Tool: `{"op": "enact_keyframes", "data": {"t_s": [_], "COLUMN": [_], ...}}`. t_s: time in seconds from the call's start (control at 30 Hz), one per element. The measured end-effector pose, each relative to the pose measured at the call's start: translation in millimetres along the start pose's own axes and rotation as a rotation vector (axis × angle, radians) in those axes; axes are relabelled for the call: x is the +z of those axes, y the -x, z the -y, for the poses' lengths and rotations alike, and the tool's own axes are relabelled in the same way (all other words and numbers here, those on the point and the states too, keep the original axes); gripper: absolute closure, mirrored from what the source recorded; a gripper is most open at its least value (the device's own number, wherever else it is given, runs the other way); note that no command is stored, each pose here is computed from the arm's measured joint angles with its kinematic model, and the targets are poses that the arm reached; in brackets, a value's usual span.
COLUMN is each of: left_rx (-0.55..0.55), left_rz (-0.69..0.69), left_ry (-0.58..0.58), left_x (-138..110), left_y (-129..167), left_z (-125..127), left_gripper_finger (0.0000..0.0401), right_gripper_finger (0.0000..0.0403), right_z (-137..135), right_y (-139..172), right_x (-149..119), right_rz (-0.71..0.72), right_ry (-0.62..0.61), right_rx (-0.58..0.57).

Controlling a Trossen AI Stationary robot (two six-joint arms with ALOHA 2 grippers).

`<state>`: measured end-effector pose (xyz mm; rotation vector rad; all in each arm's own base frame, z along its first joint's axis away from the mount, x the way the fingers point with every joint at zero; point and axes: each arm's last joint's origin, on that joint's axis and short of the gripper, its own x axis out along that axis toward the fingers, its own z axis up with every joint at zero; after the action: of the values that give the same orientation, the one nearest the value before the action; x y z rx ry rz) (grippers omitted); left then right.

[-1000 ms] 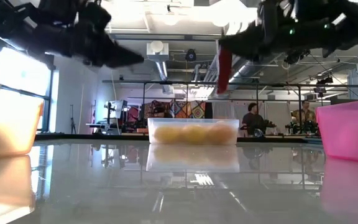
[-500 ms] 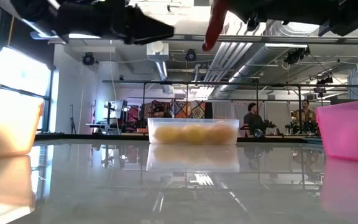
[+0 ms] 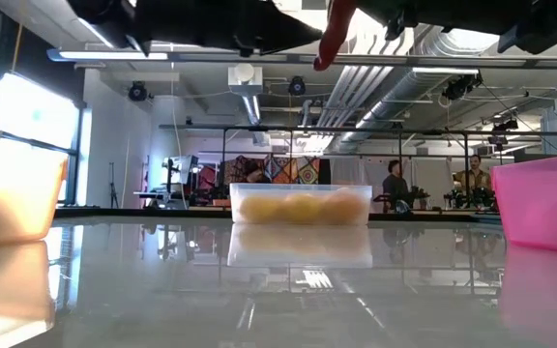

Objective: Sort produce into baskets
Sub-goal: Put the chili pepper into the yellow bin

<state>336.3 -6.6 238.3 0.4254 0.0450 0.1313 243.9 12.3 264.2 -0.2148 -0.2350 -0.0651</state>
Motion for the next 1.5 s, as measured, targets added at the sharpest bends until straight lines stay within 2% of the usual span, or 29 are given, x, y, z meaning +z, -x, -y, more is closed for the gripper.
{"op": "enact_keyframes", "data": {"t_s": [0.3, 0.47, 0.57, 0.73, 0.9, 1.0, 1.27, 1.5], "left_rx": [0.001, 0.001, -0.005, -0.013, -0.013, -0.014, -0.032, -0.117], "left_rz": [0.016, 0.012, 0.014, 0.022, 0.014, 0.01, -0.126, -0.297], "left_ry": [0.003, 0.003, 0.004, -0.003, -0.03, -0.041, -0.074, -0.067], "left_x": [5, 5, 7, 11, 10, 9, 6, 11], "left_y": [-26, -31, -30, -28, -28, -28, -21, 2], "left_z": [3, 5, 7, 11, 11, 11, 9, 3], "left_gripper_finger": [0.0162, 0.0169, 0.0187, 0.024, 0.0297, 0.0319, 0.0323, 0.0323], "right_gripper_finger": [0.0283, 0.0283, 0.0283, 0.0281, 0.025, 0.0222, 0.0156, 0.0142], "right_z": [-1, -2, -3, -3, -3, -2, -1, 1], "right_y": [0, 0, 0, 0, 0, 0, 0, 2], "right_x": [2, 2, 2, 2, 1, 1, -5, -1], "right_rz": [0.022, 0.027, 0.023, 0.022, 0.013, 0.004, -0.06, -0.06], "right_ry": [-0.027, -0.031, -0.03, -0.04, -0.054, -0.053, -0.072, -0.073], "right_rx": [0.041, 0.051, 0.053, 0.06, 0.046, 0.025, -0.043, -0.068]}}
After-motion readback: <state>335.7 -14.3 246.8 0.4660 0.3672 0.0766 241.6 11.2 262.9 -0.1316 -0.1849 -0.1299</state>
